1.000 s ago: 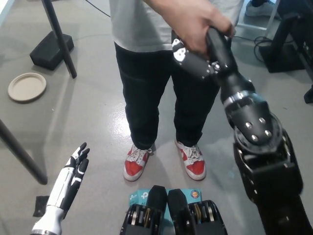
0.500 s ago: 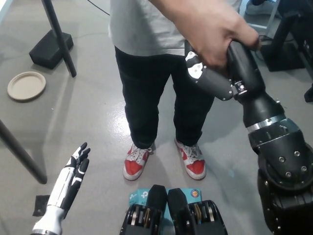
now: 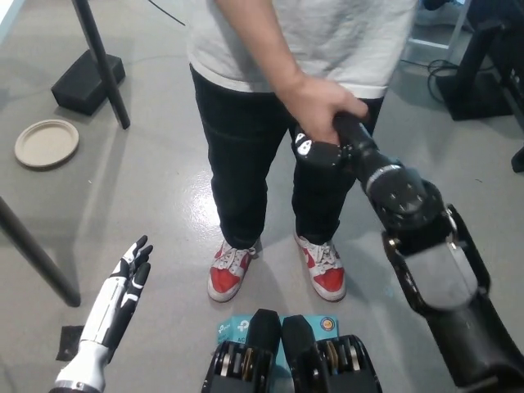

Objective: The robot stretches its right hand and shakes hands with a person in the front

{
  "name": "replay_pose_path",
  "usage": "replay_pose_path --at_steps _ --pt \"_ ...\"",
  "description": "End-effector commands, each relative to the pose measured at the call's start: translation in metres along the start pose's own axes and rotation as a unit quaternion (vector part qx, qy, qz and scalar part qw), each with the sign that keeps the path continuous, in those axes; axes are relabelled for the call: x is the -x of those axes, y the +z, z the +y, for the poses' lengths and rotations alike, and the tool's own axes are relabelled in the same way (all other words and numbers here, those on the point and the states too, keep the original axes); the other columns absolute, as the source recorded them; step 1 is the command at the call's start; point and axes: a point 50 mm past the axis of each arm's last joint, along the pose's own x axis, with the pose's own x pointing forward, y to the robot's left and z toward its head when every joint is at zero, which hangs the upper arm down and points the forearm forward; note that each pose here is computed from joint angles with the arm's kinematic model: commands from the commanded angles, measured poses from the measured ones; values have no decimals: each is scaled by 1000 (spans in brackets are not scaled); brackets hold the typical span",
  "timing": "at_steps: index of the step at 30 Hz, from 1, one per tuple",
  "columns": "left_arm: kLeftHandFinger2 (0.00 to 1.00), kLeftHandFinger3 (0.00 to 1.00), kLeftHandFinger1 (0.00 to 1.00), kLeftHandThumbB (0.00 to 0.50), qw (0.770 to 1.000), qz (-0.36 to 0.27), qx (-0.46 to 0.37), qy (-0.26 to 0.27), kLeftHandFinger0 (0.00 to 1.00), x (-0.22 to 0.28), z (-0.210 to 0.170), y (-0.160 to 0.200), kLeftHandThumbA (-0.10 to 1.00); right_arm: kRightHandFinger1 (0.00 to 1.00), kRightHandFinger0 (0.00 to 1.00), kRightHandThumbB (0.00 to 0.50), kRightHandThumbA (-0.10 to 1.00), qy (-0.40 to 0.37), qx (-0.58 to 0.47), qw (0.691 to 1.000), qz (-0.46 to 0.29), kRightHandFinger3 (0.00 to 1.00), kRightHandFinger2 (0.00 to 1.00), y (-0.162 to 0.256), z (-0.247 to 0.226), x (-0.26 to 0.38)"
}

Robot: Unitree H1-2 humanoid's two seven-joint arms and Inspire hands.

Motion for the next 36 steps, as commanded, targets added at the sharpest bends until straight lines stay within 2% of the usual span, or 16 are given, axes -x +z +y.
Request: replay_pose_path --at_steps 1,4,7,10,12,15,16,17,18,22,24,27,29,32,34,36 --pt "1000 1000 1000 17 999 -40 -4 -4 1000 -9 4 20 1000 1000 1000 259 254 -48 45 996 -61 1000 1000 51 -19 -42" --pt "1000 1000 1000 16 999 -40 -12 -7 1000 -8 3 20 1000 1000 1000 268 269 -48 50 996 -57 1000 1000 43 -16 -43" --pt "1000 1000 1000 20 999 -40 -10 -8 1000 -9 4 22 1000 1000 1000 270 298 -50 33 994 -96 1000 1000 50 -19 -27" --pt "1000 1000 1000 32 999 -45 -10 -7 1000 -14 9 25 1000 1000 1000 253 311 -57 13 980 -188 1000 1000 86 -20 23" --pt "1000 1000 1000 37 999 -42 -9 -7 1000 -14 10 24 1000 1000 1000 250 281 -57 -3 969 -241 1000 1000 104 -19 55" --pt "1000 1000 1000 26 999 -39 -7 -8 1000 -12 8 22 1000 1000 1000 252 315 -60 -7 938 -340 1000 1000 132 -18 122" --pt "1000 1000 1000 25 999 -39 -7 -8 1000 -12 8 21 1000 1000 1000 364 455 -60 -8 937 -344 1000 1000 133 -18 125" --pt "1000 1000 1000 12 999 -39 -8 -7 1000 -12 8 21 1000 1000 1000 251 276 -61 -11 919 -389 1000 1000 145 -17 155" --pt "1000 1000 1000 8 999 -39 -10 -5 1000 -11 7 21 1000 1000 1000 241 252 -62 -10 903 -424 1000 1000 153 -17 179" --pt "1000 1000 1000 6 999 -42 -9 -5 1000 -12 8 20 1000 1000 1000 246 290 -46 -21 860 -507 1000 1000 170 -15 245" --pt "1000 1000 1000 8 999 -41 -11 -5 1000 -13 9 20 1000 1000 1000 257 253 -46 -24 832 -553 1000 1000 174 -16 274" --pt "1000 1000 1000 7 999 -41 -12 -5 1000 -13 9 20 1000 1000 1000 257 247 -46 -26 828 -558 1000 1000 173 -15 278" --pt "1000 1000 1000 18 999 -41 -11 -6 1000 -13 9 21 1000 1000 1000 264 194 -43 -42 789 -612 1000 1000 180 -17 292" --pt "1000 1000 1000 14 999 -42 -10 -5 1000 -13 9 21 1000 1000 1000 274 179 -44 -48 787 -614 1000 1000 180 -17 293" --pt "1000 1000 1000 5 999 -38 -10 -5 1000 -13 8 20 1000 1000 1000 271 157 -56 -26 808 -586 1000 1000 178 -21 288" --pt "1000 1000 1000 5 999 -38 -10 -5 1000 -13 8 20 1000 1000 1000 272 154 -56 -26 808 -586 1000 1000 178 -21 288"
